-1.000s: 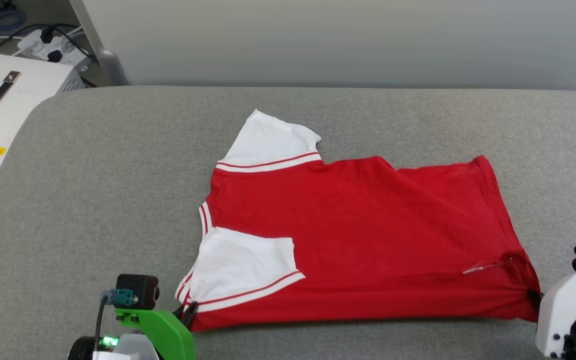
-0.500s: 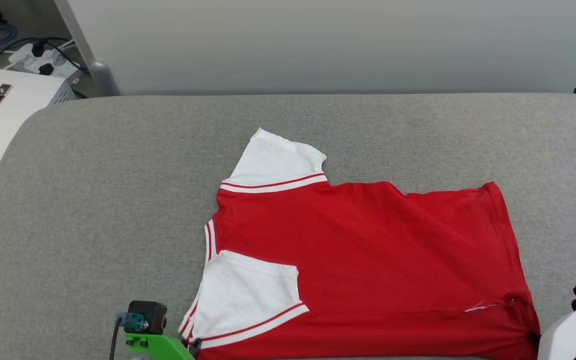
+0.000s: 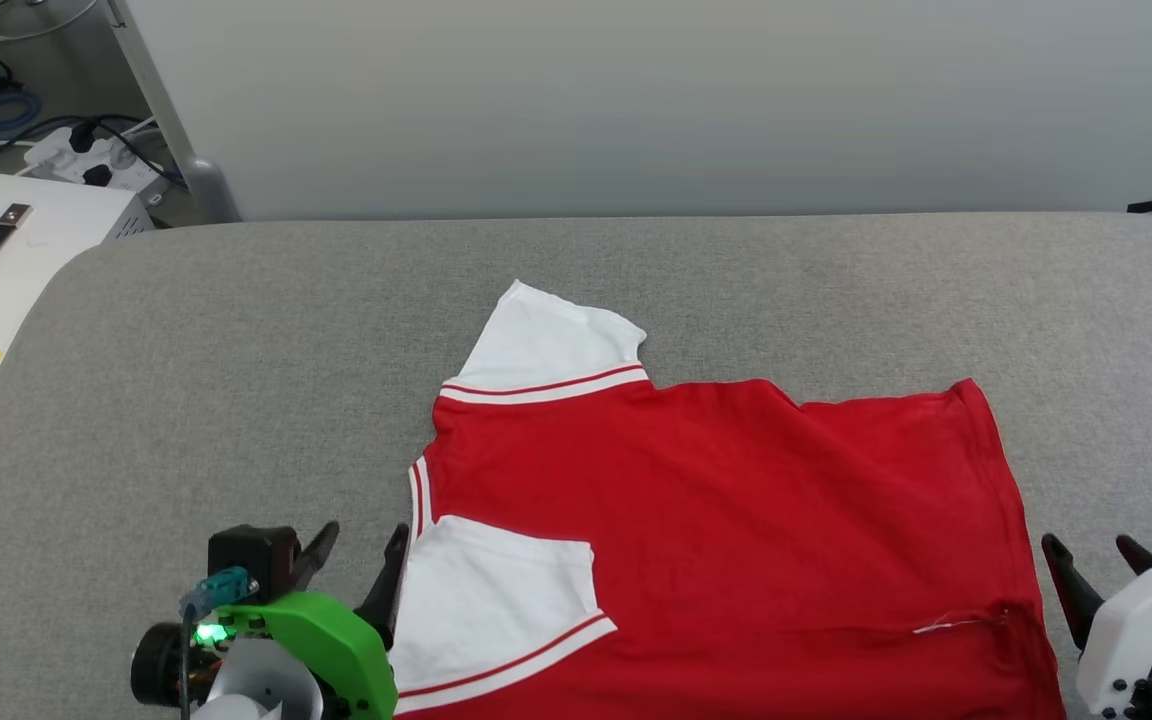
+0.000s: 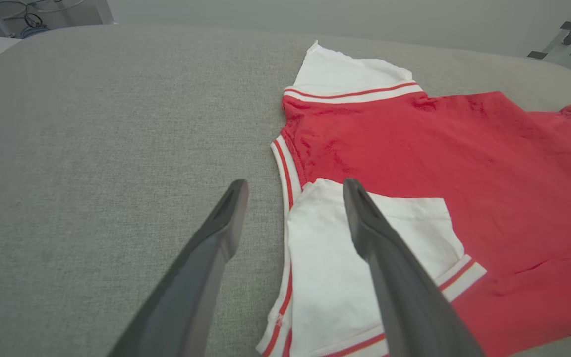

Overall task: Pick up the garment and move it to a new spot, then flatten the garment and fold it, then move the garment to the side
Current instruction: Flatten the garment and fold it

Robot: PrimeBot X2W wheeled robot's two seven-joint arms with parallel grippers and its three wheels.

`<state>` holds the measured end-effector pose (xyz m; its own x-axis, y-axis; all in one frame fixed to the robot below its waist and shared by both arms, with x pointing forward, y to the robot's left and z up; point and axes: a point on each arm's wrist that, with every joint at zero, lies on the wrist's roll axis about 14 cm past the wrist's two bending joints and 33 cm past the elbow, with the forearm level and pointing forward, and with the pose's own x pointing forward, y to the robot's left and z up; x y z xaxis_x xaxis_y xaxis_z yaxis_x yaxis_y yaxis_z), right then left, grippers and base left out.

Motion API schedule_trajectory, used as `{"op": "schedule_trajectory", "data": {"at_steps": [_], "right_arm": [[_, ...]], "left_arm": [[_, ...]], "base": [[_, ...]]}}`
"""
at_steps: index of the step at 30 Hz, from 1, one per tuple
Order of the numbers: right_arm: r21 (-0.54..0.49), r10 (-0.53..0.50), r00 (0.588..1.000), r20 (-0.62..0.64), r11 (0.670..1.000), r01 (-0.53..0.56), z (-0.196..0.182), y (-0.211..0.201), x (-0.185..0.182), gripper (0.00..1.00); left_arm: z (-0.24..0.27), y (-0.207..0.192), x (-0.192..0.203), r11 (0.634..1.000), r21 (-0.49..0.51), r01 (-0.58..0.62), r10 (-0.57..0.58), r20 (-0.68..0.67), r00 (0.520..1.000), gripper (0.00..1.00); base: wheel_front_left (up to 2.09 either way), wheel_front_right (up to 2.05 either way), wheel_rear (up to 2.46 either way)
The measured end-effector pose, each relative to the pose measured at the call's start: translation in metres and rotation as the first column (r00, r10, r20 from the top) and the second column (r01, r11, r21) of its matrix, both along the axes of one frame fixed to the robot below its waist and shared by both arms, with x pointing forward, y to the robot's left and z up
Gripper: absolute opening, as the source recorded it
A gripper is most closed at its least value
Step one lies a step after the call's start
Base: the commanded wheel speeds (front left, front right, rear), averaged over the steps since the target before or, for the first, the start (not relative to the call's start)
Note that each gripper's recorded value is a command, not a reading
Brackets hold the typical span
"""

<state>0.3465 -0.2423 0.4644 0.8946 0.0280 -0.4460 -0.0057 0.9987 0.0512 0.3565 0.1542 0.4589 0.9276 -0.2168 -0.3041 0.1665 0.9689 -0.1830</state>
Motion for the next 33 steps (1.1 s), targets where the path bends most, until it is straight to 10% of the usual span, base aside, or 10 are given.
{"op": "schedule_trajectory", "data": {"at_steps": [15,33], "right_arm": [[0.029,0.071,0.866,0.494,0.995,-0.099,0.083,0.045,0.022,1.00],[0.115,-0.003,0.827,0.563,0.990,-0.075,0.077,0.057,0.016,1.00]], "left_arm": [[0.076,-0.011,0.024,0.995,-0.095,-0.004,0.040,0.380,0.924,1.00],[0.081,-0.015,0.018,0.994,-0.108,-0.014,0.061,0.446,0.893,1.00]], "base": [[0.00,0.00,0.00],[0.00,0.00,0.00]]}}
